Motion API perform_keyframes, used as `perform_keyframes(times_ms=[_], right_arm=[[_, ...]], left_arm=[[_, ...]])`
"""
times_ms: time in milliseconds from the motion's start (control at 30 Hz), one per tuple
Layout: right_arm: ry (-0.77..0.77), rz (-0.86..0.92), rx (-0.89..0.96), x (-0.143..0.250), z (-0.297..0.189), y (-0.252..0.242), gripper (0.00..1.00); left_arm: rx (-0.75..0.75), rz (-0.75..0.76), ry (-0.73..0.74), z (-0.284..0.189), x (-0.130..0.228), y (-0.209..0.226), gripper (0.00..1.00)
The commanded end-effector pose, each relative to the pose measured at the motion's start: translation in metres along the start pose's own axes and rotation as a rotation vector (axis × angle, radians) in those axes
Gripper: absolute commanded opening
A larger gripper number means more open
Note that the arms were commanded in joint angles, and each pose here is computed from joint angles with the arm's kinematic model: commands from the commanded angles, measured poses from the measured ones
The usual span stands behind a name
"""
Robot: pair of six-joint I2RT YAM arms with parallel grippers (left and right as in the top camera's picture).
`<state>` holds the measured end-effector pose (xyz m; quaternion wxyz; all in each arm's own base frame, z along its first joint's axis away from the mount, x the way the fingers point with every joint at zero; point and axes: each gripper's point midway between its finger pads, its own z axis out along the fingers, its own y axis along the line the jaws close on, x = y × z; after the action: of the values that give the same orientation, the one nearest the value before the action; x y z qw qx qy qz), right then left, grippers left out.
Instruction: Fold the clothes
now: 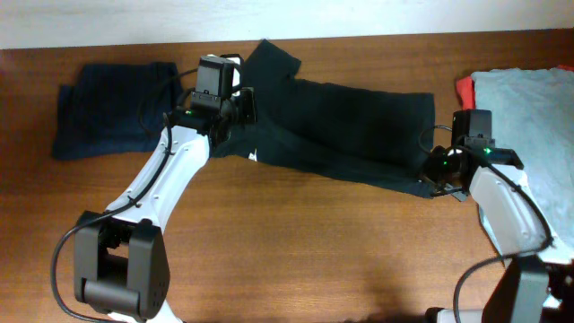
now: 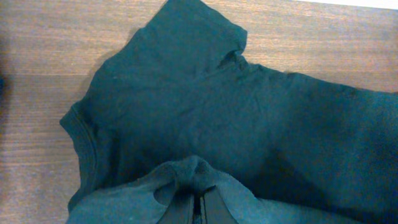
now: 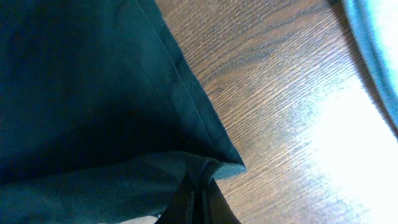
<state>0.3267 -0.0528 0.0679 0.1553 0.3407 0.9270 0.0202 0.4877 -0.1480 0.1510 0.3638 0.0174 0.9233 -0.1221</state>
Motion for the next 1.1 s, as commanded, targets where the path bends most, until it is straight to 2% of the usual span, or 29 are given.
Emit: perform_keyframes(times_ms=[0, 333, 1067], right_arm=[[-0.002, 0.002, 0.029, -0.005, 0.01, 0.0, 0.04], [-0.024, 0.003, 0.016, -0.013, 0.018, 0.005, 0.04], [-0.124, 0.009, 0.033, -0.035, 0.017, 0.004, 0.04]], left_arm=[[0.0, 0.033, -0.027, 0.001, -0.01, -0.002, 0.0], [0.007, 0.073, 0.009, 0.03, 0.008, -0.008, 0.01], [-0.029, 0.074, -0.011, 0.075, 0.018, 0.003, 0.01]])
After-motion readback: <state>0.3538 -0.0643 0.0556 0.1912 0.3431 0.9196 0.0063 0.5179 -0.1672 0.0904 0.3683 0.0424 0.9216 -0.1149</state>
